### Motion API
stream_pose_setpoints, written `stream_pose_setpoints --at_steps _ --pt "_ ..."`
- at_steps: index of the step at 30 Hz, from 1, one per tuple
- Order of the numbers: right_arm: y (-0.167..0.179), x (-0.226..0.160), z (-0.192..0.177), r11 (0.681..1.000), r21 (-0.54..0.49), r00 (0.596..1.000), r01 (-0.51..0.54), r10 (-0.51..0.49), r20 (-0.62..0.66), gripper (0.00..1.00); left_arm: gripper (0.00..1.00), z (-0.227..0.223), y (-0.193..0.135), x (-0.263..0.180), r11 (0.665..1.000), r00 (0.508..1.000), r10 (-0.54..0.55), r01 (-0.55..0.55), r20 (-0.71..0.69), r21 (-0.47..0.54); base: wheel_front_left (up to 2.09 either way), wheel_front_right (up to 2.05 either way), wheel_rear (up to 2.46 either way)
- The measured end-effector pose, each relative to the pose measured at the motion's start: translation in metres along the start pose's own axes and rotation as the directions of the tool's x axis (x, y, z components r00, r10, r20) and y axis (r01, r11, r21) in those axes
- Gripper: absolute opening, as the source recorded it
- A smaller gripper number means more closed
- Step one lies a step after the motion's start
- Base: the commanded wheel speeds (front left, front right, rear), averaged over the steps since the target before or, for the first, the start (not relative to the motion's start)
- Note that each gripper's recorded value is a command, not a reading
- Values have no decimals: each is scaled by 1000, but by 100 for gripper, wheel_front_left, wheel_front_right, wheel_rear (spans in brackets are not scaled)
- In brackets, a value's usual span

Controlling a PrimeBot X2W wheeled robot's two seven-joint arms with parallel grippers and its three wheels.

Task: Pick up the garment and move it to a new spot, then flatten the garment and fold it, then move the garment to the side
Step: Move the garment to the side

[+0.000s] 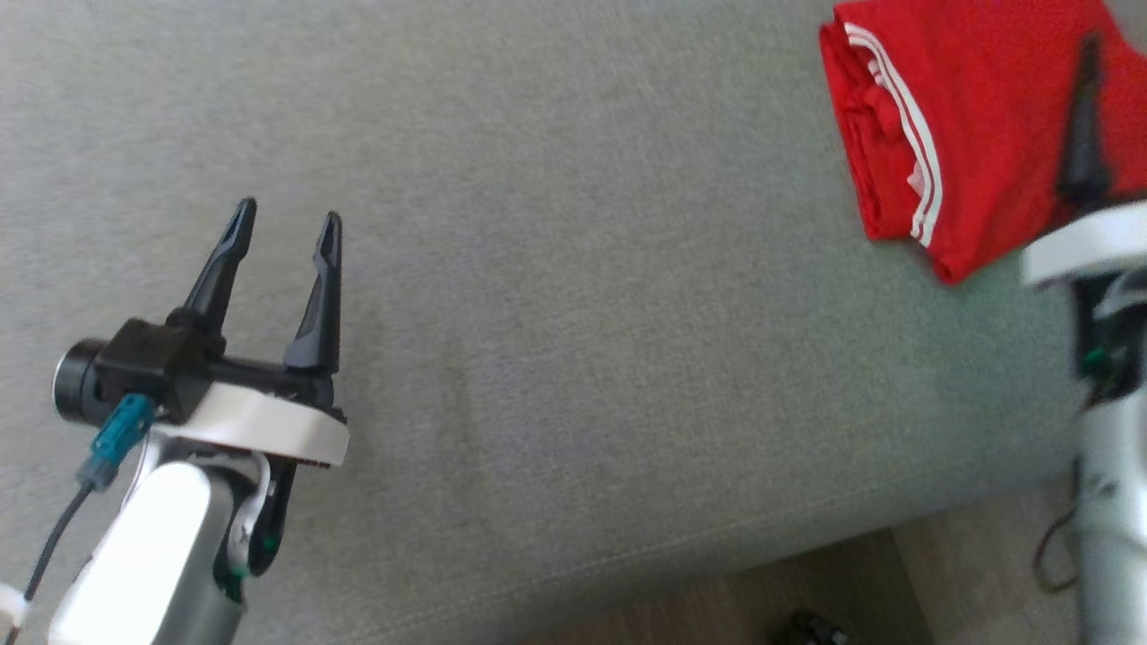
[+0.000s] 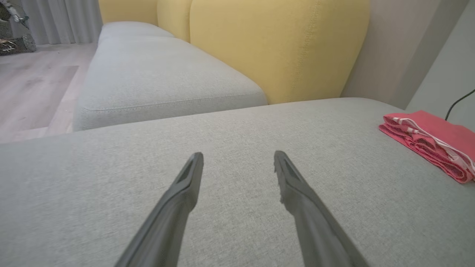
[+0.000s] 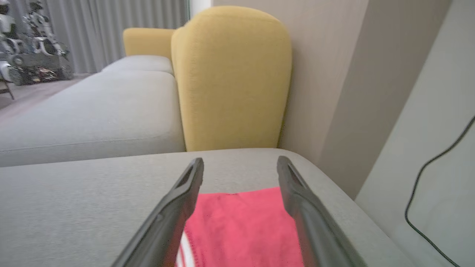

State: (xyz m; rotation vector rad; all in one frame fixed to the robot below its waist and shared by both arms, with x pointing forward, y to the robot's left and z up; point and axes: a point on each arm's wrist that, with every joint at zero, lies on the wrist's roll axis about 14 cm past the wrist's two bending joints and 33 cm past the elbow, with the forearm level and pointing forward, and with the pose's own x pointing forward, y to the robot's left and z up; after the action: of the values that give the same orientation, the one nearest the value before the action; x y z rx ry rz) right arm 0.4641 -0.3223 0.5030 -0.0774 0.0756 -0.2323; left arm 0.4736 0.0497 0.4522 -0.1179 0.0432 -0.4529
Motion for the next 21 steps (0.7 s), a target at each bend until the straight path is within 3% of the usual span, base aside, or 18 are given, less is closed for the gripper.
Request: stream_pose_setpoints --at_steps 9,21 --pt "87 -42 4 976 83 980 -199 197 35 100 100 26 25 -40 991 991 131 -132 33 13 0 0 0" --pt "125 -78 11 945 112 952 -306 302 48 100 100 48 48 -101 958 959 278 -281 63 55 0 0 0"
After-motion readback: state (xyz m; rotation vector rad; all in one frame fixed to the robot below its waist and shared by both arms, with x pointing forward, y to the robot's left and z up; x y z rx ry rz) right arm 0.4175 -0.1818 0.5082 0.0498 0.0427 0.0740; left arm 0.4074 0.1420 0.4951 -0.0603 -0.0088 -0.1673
